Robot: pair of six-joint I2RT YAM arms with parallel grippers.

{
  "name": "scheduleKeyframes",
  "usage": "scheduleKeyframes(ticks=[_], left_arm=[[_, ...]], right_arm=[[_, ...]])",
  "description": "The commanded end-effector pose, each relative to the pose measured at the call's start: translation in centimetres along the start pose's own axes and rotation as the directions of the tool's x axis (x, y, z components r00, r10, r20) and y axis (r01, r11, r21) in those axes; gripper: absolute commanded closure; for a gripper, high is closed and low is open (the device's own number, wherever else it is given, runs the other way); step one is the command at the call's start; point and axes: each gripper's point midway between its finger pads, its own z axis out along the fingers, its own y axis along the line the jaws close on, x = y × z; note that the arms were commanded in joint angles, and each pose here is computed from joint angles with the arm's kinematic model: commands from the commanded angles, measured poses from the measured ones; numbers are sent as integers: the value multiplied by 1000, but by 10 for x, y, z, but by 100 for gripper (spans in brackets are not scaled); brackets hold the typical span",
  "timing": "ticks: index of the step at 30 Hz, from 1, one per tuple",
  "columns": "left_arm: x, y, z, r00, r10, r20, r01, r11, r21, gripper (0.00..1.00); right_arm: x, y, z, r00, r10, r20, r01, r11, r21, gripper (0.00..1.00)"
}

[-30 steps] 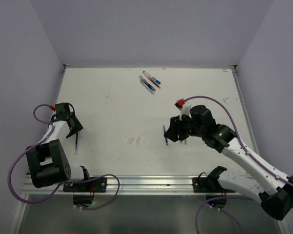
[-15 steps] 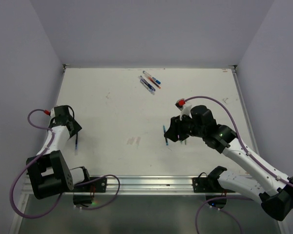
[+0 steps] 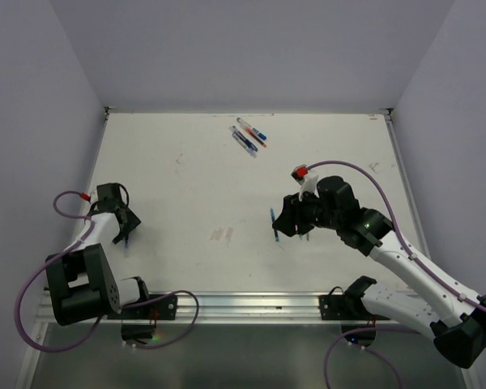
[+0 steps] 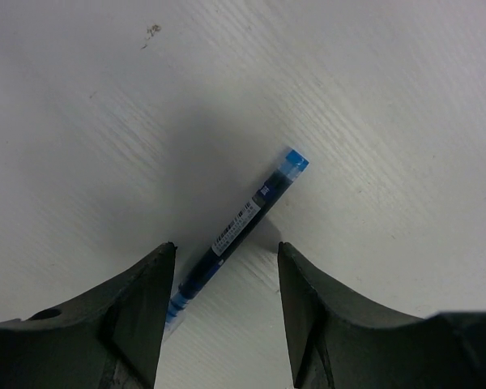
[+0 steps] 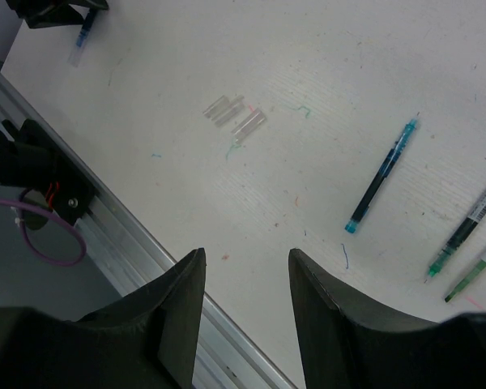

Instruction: Open the pen caps

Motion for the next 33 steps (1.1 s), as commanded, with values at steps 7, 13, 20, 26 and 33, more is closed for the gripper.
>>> scheduleKeyframes(ticks=[7, 13, 20, 26, 33], left_arm=[[-2, -6, 14, 1000, -8, 25, 8, 1000, 13, 51], [5, -13, 16, 1000, -14, -2, 14, 999, 52, 68], [12, -18, 16, 1000, -19, -13, 20, 995, 96, 92], [-2, -33, 6, 1000, -5, 27, 0, 984, 176, 100], [-45, -98, -53, 984, 60, 169, -134, 871, 473, 100]], right_arm=[[-7, 2, -3, 999, -22, 43, 22, 1000, -4, 51], [-7, 1, -3, 999, -23, 48, 23, 1000, 1, 50], [-7, -1, -3, 999, -20, 48, 20, 1000, 10, 50], [-6, -4, 1, 999, -17, 38, 16, 1000, 23, 50], [-3, -15, 6, 1000, 8, 9, -9, 996, 89, 33]])
